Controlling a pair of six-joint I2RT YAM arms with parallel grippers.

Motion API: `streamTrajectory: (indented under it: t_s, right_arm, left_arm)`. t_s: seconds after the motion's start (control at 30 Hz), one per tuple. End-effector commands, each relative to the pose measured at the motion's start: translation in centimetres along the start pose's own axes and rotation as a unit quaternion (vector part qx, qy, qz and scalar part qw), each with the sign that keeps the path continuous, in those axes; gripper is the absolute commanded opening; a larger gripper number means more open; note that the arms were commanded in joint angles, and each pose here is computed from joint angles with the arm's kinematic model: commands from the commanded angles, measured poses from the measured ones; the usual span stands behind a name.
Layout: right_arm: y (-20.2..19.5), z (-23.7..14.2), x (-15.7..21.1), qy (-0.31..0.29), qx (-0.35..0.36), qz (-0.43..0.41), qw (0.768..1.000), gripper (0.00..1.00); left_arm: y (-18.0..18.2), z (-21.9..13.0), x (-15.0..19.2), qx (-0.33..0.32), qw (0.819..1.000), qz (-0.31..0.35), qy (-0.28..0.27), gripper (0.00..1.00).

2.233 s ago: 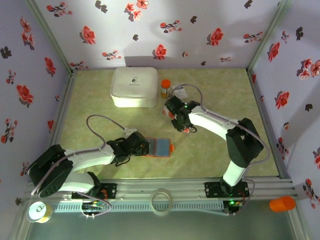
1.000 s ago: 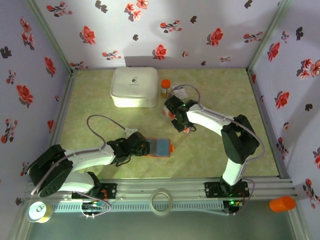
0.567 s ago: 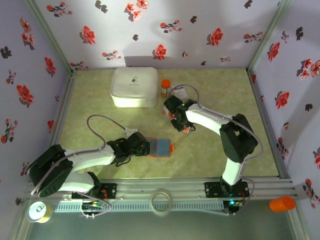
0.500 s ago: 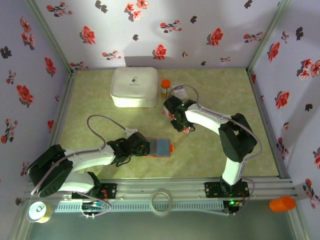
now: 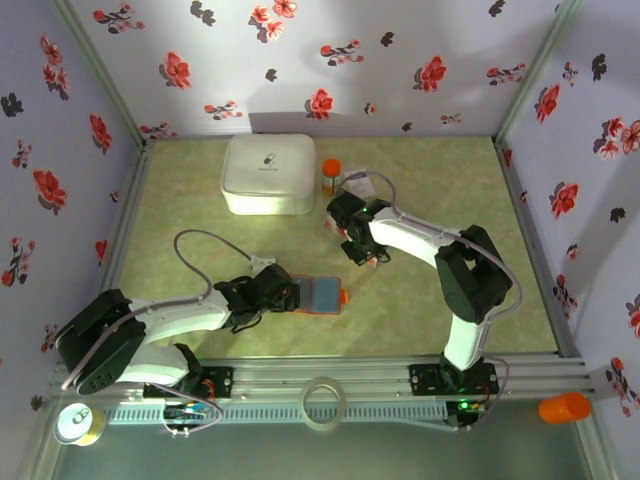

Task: Put the credit cards into the card holder
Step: Pick up the credit card from the storage box.

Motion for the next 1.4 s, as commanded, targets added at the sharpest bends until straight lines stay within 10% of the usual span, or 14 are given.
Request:
streamTrajectory:
  t_s: [0.0, 0.3, 0.73, 1.37]
  right_arm:
    - [-0.6, -1.9, -0.5, -0.016, -0.009, -0.004, 1.0, 0.18]
    - [-0.5, -3.1, -0.6, -0.026, -0.027, -0.014, 0.999, 0.0]
    - [-0.1, -9.6, 0.2, -0.105, -0.148, 0.035, 0.983, 0.0]
    - [4.0, -6.8, 5.3, -0.217, -0.382, 0.268, 0.857, 0.0]
  left_arm:
    - [0.0, -0.1, 0.1, -0.006, 1.0, -0.006, -0.009, 1.0]
    - [0.0, 0.0, 0.1, -0.007, 1.0, -0.006, -0.009, 1.0]
    - [0.3, -0.5, 0.0, -0.016, 1.0, -0.008, -0.016, 1.0]
    - [1.0, -0.4, 0.7, -0.043, 0.999, 0.004, 0.002, 1.0]
Point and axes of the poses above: each hand's point on the last joint's axis, 136 mm out from that joint toward the fingers, its own z axis out along the fingers, its own y axis along the line the jaws close on, x = y × z, the point moved 10 cm from there along -z, back along the fingers, and after that the axes turned 4 degrees about z, right-handed, at the moved point
